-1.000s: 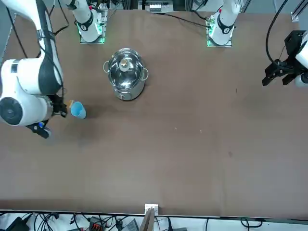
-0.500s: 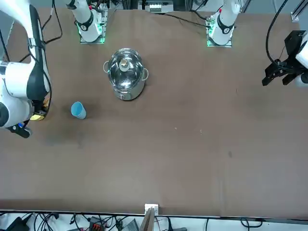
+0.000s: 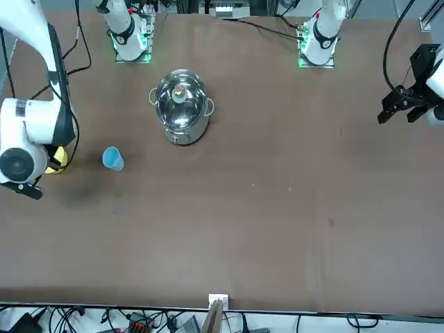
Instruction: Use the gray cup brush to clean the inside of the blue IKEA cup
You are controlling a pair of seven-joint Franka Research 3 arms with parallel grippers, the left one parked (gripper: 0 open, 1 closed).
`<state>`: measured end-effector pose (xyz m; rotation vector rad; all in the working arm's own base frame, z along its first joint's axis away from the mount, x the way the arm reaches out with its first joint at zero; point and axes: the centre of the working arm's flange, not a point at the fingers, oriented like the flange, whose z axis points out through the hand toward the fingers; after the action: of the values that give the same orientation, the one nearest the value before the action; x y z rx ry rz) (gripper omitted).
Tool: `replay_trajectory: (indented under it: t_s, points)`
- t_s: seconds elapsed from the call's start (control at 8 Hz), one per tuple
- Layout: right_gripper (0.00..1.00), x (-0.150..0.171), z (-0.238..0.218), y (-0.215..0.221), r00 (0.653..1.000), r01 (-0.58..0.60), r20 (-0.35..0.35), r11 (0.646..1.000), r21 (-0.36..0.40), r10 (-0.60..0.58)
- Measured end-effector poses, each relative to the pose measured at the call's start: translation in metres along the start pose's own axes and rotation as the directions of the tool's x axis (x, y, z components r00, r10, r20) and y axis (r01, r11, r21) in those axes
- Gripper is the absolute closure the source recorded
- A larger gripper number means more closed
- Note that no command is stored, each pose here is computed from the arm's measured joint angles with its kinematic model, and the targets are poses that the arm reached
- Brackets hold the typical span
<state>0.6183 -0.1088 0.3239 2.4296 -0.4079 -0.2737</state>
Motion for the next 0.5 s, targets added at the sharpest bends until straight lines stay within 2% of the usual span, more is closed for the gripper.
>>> replay_trajectory:
  t_s: [0.5]
  points:
    - [0.97, -0.007, 0.029, 0.001, 0.998, 0.038, -0.051, 0.999, -0.008, -0.039]
